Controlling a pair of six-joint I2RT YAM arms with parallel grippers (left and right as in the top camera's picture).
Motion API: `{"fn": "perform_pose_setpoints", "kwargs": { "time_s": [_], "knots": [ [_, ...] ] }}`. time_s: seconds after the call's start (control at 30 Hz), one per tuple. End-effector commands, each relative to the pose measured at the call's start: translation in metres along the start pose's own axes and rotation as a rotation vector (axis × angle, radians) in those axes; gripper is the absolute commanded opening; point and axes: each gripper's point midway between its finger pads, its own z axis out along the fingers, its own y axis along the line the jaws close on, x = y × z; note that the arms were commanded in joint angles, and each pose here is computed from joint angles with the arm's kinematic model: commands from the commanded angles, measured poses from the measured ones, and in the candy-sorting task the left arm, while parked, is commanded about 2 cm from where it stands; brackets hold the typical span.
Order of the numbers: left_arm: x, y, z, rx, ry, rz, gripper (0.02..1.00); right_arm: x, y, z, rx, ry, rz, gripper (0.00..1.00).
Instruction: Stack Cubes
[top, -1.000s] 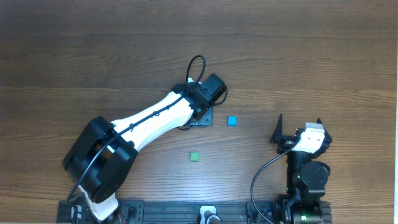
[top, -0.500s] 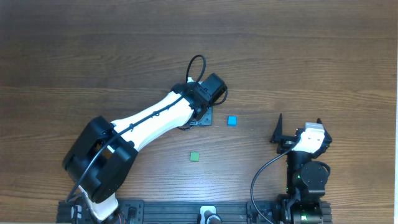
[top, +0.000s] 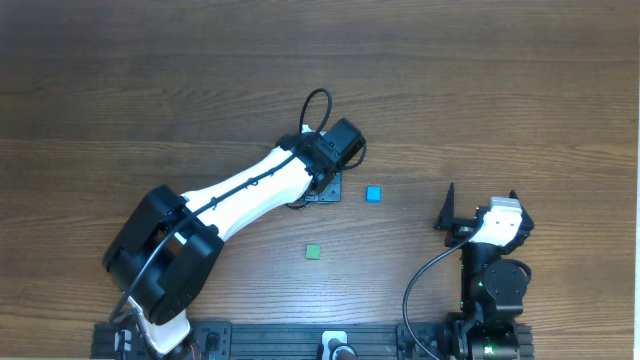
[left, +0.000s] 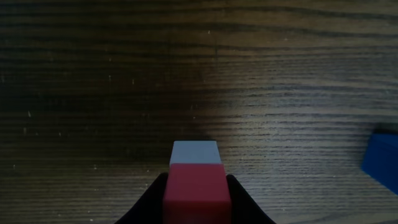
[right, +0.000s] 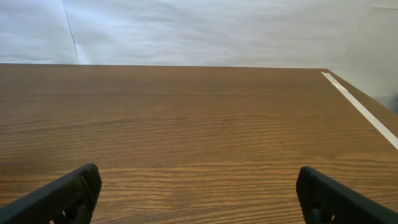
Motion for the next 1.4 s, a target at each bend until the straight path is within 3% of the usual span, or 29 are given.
{"fn": "perform_pose_setpoints", "kwargs": {
  "time_s": [0.03,0.37,0.7,0.83,1.1,1.23,1.4],
  "knots": [
    [-0.003,0.000,0.003,-0.013,-0.008,-0.019,0.200,0.002,0.000,0.000,-0.001,-0.002,0.004,0.993],
    [-0.003,0.001,0.005,-0.016,-0.004,-0.018,0.270,0.002,0.000,0.000,-0.001,-0.002,0.004,0.991],
    [-0.002,0.001,0.008,-0.022,0.001,-0.017,0.443,0.002,0.000,0.000,-0.001,-0.002,0.004,0.991],
    [-0.005,-0.001,0.007,-0.015,-0.013,-0.019,0.608,0.002,0.000,0.000,-0.001,-0.002,0.004,0.991],
    [-0.056,-0.014,-0.037,0.009,-0.129,-0.054,0.772,0.002,0.000,0.000,-0.001,-0.002,0.004,0.993],
    [-0.085,-0.011,-0.052,0.026,-0.164,-0.097,0.779,0.002,0.000,0.000,-0.001,-0.002,0.004,0.991],
    [-0.103,-0.003,-0.035,0.008,-0.149,-0.108,0.768,0.002,0.000,0.000,-0.001,-0.002,0.004,0.993]
  ]
}}
